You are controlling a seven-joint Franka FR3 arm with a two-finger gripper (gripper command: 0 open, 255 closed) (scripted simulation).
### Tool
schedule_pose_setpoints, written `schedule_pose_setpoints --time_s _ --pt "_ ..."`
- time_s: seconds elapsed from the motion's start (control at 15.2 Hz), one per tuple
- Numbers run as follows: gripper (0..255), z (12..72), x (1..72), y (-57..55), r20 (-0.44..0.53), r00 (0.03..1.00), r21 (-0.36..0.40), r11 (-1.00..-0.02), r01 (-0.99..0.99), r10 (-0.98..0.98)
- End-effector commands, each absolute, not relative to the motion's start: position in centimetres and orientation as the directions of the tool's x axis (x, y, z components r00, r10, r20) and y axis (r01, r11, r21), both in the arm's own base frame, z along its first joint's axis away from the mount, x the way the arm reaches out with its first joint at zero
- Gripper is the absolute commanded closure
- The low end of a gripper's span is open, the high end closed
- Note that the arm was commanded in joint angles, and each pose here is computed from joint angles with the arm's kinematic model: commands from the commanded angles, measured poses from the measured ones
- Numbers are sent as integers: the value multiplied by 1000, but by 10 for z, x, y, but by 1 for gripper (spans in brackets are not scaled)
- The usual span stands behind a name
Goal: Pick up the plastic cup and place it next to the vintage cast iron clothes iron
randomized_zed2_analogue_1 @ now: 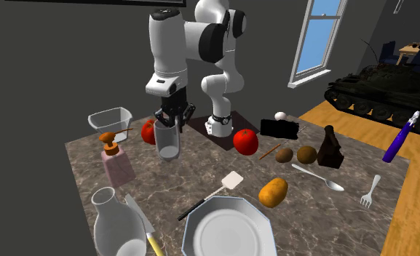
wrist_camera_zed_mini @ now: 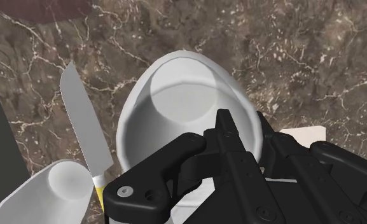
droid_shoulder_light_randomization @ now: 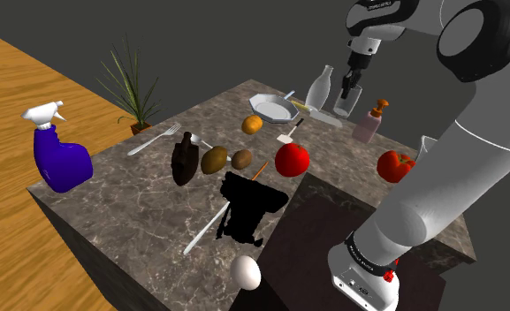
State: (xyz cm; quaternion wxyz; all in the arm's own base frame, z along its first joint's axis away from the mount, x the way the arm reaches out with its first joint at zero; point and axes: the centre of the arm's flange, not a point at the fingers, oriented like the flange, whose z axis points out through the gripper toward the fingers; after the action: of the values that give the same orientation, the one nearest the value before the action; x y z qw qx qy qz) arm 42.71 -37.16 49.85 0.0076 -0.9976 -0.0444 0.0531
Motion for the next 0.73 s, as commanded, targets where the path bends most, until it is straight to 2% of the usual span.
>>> schedule_pose_setpoints --time_s 0.0,0.66 --pt "255 509 426 -373 -105 990 -20 -996 88 90" --pt "255 562 426 -373 -105 990 -20 -996 88 90"
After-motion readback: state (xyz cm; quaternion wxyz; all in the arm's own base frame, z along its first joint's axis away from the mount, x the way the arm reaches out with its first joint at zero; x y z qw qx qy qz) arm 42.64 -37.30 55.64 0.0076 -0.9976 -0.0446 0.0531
